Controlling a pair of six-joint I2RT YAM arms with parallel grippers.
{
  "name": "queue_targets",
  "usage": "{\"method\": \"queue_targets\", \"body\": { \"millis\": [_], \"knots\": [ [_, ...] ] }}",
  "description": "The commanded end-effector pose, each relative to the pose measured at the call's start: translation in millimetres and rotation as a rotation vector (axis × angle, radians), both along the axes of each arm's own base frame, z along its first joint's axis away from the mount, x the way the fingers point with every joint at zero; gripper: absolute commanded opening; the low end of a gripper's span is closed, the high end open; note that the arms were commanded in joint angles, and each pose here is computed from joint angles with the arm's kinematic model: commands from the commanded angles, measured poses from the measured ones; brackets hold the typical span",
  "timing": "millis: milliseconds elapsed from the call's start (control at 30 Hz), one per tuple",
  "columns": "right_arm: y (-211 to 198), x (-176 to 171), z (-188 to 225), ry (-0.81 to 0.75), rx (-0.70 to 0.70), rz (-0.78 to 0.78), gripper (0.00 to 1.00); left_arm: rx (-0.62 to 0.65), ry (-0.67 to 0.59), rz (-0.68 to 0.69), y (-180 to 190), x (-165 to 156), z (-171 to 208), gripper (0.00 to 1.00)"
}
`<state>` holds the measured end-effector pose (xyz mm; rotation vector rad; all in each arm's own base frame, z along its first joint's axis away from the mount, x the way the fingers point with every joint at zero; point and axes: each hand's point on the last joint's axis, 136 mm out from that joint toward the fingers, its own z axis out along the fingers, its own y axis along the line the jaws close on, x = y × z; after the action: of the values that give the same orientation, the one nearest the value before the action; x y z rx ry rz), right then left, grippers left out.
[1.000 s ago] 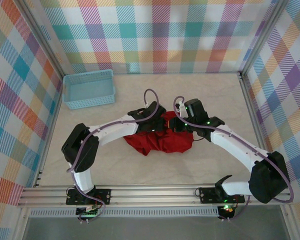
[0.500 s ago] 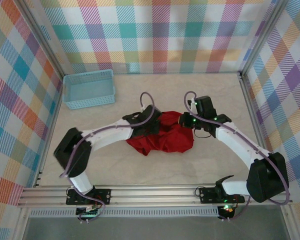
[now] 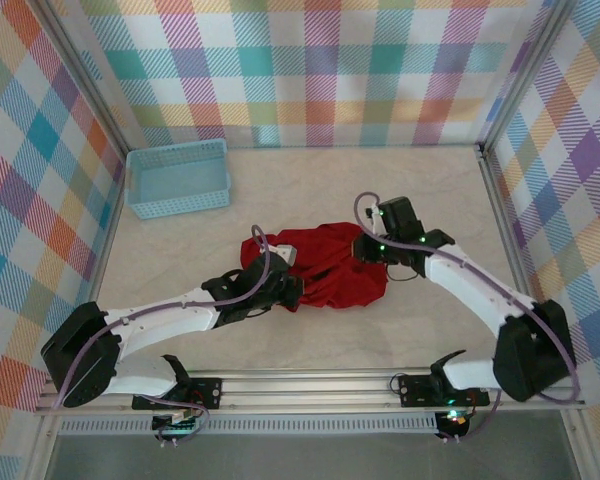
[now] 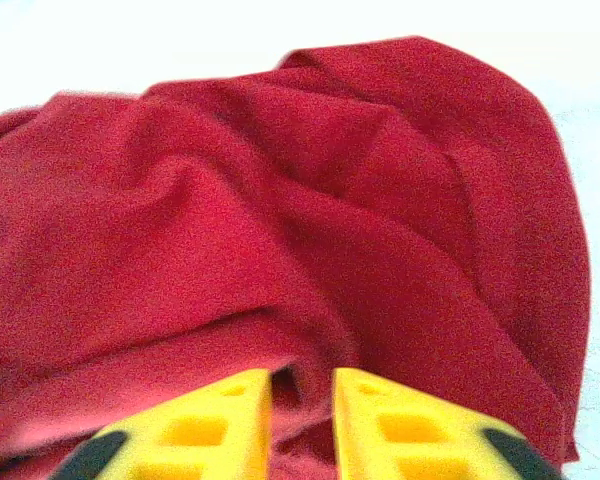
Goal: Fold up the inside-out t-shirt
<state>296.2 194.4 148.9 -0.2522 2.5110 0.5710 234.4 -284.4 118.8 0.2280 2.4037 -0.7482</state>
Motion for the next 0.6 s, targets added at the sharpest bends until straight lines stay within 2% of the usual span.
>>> {"method": "queue_targets", "body": {
  "millis": [0,167,567],
  "knots": [
    [11.6,-27.0,22.3,-0.114,-0.070,0.144,0.32,-0.088,-0.051,-0.017,-16.7,8.7,22.5,0.00],
    [36.9,-49.1,13.2,-0.118,-0.087,0.268,0.40,-0.094,-0.057,-0.023,-20.7,11.1,25.1,0.00],
    [41.2,-12.8,-23.5,-0.093,-0.273,0.248,0.38,-0.087,-0.063,-0.006,-18.4,13.3,26.7,0.00]
  ]
}}
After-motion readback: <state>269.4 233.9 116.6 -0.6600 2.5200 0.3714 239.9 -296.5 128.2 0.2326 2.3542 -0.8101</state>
